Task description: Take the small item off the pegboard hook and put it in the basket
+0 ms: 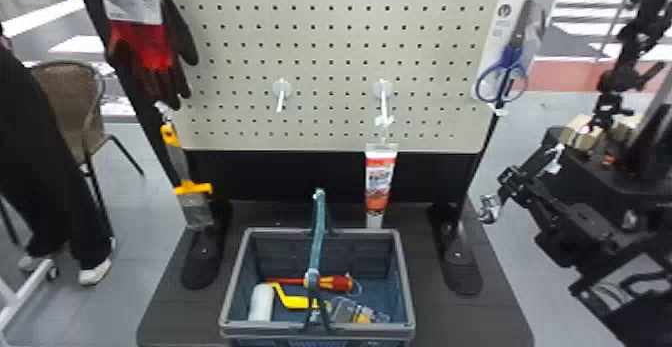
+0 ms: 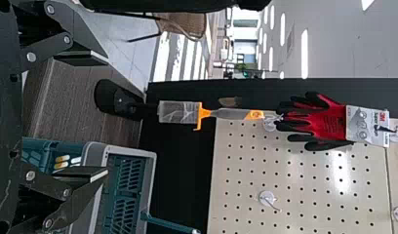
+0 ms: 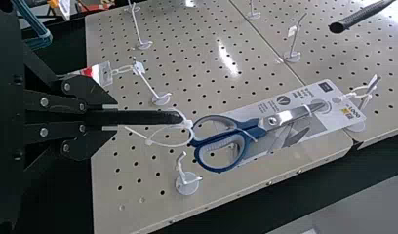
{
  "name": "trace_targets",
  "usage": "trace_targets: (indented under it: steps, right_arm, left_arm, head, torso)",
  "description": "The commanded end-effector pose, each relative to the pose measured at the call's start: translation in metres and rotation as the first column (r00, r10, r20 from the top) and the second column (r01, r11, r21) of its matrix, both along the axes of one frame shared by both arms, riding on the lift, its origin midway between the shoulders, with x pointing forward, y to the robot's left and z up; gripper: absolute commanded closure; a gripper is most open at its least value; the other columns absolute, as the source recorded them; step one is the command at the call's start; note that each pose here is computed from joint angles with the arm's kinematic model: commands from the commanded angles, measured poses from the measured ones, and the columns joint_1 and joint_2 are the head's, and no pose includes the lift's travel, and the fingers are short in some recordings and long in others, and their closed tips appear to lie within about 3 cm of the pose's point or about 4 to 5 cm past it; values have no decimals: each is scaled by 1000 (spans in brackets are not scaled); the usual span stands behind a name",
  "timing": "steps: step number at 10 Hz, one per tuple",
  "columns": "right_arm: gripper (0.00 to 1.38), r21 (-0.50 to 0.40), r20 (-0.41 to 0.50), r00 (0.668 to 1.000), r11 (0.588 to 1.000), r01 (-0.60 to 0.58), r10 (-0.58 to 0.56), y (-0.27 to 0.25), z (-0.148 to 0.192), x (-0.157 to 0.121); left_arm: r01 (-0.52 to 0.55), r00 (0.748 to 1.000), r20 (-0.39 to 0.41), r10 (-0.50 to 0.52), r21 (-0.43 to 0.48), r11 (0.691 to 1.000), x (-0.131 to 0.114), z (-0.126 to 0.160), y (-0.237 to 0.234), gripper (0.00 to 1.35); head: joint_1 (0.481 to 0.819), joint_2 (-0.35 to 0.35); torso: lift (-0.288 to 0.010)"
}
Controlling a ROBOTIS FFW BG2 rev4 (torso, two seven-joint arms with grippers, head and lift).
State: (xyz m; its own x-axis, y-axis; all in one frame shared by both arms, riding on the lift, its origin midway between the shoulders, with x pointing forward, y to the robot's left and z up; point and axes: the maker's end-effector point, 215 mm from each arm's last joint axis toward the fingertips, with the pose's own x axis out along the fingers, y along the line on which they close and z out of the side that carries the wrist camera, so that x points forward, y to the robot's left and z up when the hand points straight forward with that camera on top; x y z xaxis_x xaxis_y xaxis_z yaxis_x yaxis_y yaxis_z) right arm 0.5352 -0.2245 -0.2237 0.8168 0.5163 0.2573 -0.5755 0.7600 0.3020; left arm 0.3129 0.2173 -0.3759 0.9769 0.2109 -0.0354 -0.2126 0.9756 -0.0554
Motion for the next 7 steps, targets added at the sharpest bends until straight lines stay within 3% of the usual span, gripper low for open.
trace_targets:
  steps: [1, 4, 7]
  right_arm:
    - [1204, 46, -23, 1000, 999, 11, -10, 6, -9, -4]
    - [1204, 149, -91, 996, 989, -2, 16, 33, -44, 3]
    - [1204, 196, -133, 989, 980, -34, 61, 61, -71, 15]
  left_arm:
    - [6, 1000, -1, -6, -4, 1000, 1, -1, -3, 467]
    - [12, 1000, 4, -12, -6, 1000, 3, 0, -5, 467]
    - [25, 1000, 7, -25, -8, 1000, 6, 0, -9, 467]
  head:
    - [549, 0]
    - [549, 0]
    - [549, 0]
  torso:
    - [-100]
    - [-100]
    - [-100]
